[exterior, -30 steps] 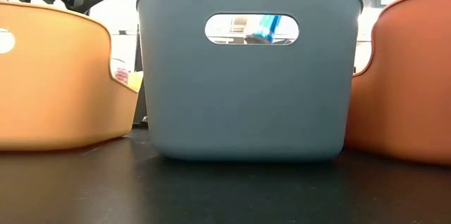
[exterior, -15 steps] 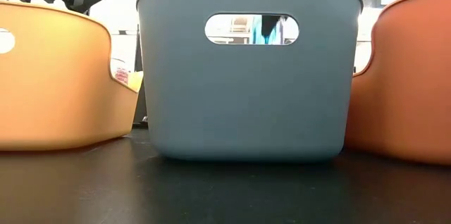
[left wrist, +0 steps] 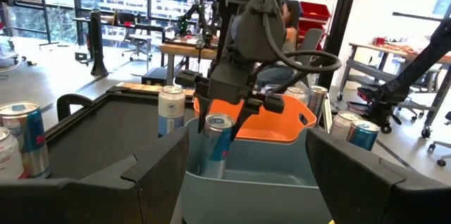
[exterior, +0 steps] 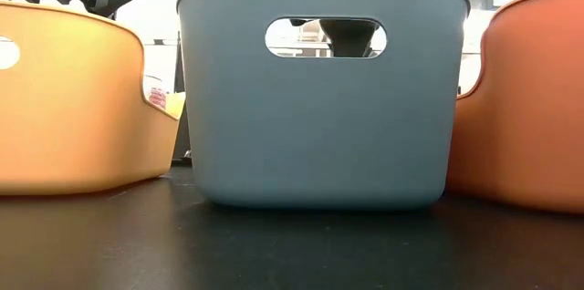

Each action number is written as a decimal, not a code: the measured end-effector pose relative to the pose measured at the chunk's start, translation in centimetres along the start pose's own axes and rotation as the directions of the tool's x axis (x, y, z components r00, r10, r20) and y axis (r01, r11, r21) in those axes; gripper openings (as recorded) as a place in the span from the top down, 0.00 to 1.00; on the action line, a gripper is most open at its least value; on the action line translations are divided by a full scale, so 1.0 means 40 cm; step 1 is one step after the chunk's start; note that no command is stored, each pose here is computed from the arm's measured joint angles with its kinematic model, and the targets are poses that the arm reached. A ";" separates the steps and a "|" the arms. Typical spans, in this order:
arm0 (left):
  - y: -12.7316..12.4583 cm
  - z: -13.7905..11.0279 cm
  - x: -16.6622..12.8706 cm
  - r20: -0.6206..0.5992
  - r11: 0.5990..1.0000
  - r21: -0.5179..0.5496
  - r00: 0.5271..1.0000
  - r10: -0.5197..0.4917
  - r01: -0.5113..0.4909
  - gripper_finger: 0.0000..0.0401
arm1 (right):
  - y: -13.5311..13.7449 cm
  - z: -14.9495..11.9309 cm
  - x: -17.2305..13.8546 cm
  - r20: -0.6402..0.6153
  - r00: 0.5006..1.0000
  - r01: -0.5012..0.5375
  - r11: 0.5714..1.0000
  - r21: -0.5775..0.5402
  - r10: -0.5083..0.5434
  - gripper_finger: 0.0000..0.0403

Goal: Sort soda cans
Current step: Put the middle blue soda can into the blue bin, then put the top blue soda can into the blue bin

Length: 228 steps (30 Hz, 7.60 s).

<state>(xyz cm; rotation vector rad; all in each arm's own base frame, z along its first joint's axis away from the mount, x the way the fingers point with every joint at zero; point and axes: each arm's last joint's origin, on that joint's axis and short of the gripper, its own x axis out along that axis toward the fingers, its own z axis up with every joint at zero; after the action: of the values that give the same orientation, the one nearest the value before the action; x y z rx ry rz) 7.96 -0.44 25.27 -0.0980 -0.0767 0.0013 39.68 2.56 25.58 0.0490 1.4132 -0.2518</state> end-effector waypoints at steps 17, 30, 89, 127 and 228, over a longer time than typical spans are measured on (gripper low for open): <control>0.000 -0.002 0.000 -0.006 1.000 0.001 1.000 0.001 -0.001 0.30 | -0.005 -0.008 -0.004 -0.033 0.999 0.018 1.000 -0.002 -0.018 0.18; 0.000 -0.002 0.000 -0.008 1.000 0.001 1.000 0.001 -0.001 0.30 | -0.013 0.011 -0.117 0.059 0.996 0.074 0.997 -0.013 -0.073 0.05; 0.000 0.001 0.000 0.003 1.000 0.008 1.000 -0.001 0.001 0.30 | -0.737 0.143 0.030 0.235 0.965 -0.031 0.842 0.538 -0.114 0.05; 0.000 0.000 0.000 0.000 1.000 0.008 1.000 -0.002 0.002 0.30 | -0.732 0.155 0.088 0.184 0.976 -0.004 0.838 0.545 -0.114 0.06; -0.001 0.001 0.000 0.004 1.000 0.000 1.000 -0.008 0.008 0.30 | -0.045 0.036 -0.372 0.411 0.904 -0.079 0.991 -0.112 0.119 0.47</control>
<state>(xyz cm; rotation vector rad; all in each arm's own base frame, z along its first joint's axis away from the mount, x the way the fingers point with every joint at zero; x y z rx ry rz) 7.95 -0.47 25.32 -0.0978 -0.0813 -0.0067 38.72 2.68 40.60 -0.0096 0.9891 -0.1024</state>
